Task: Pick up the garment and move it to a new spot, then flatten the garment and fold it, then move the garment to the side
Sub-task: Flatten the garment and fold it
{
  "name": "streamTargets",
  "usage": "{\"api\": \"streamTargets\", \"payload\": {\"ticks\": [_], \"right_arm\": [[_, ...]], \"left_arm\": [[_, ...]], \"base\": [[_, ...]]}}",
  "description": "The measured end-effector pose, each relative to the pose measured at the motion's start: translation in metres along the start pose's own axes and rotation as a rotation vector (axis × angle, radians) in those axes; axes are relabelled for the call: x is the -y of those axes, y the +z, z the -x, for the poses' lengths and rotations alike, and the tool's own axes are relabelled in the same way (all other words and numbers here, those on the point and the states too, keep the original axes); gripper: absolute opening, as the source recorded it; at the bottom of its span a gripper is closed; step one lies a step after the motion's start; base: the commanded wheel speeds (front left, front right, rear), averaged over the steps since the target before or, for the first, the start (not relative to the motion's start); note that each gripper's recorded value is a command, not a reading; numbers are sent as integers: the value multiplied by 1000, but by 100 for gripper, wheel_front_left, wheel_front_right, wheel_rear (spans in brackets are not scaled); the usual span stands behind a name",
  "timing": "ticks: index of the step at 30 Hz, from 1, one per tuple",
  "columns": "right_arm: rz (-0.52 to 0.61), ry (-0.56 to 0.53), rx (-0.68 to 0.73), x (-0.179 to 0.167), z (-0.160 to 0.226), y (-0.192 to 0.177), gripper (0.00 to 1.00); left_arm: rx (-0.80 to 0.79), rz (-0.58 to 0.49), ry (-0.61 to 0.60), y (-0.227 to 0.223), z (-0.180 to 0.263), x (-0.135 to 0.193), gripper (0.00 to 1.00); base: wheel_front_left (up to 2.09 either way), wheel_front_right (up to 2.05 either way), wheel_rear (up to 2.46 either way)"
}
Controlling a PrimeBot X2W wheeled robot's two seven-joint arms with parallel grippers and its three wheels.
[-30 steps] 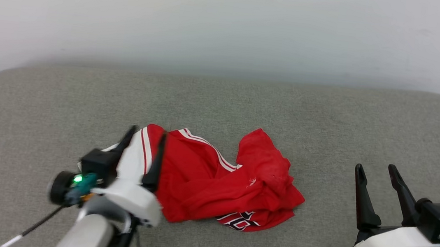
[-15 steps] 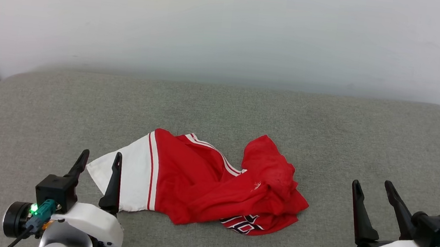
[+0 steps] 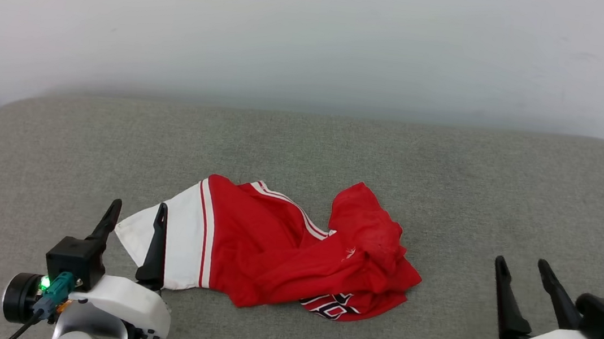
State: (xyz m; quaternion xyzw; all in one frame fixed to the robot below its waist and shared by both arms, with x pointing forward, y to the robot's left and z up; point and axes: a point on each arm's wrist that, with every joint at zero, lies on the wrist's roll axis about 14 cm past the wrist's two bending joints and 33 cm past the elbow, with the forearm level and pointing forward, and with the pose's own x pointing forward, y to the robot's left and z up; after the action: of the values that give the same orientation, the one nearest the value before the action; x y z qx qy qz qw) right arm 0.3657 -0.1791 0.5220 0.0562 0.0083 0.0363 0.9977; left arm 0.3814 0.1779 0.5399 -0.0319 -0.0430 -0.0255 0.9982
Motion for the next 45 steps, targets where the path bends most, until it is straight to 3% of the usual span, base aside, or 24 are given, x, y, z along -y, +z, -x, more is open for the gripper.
{"api": "streamTargets", "payload": {"ticks": [2,7,12,17,24,30,31,32,33,39,45], "right_arm": [[-42,-49,-86,17,-7,-19,100],[-75,-48,-217,18,-37,-34,100],[-97,52,-341,-14,-82,-38,100],[-44,179,-614,-47,-103,-76,100],[20,287,-964,-77,-96,-137,100],[26,331,-1117,-89,-84,-163,100],[32,334,-1124,-89,-82,-164,73],[29,337,-1136,-90,-80,-165,19],[18,340,-1140,-90,-79,-165,0],[36,358,-1077,-94,-76,-153,0],[63,351,-843,-85,-95,-99,0]], "left_arm": [[9,11,0,0,1,1,100],[27,29,-8,2,-4,6,100],[31,43,2,-2,-10,4,100],[21,53,20,-10,-16,-2,100],[-16,53,75,-26,-19,-20,100],[-38,39,106,-34,-15,-31,100],[-38,39,108,-34,-15,-32,100],[-37,35,110,-34,-15,-33,100],[-36,31,110,-34,-15,-33,100],[-25,26,117,-29,-12,-36,100],[-11,13,98,-24,-7,-31,100]], "base": [[0,0,0],[0,0,0],[0,0,0],[0,0,0],[0,0,0],[0,0,0],[0,0,0],[0,0,0],[0,0,0],[0,0,0],[0,0,0]]}}
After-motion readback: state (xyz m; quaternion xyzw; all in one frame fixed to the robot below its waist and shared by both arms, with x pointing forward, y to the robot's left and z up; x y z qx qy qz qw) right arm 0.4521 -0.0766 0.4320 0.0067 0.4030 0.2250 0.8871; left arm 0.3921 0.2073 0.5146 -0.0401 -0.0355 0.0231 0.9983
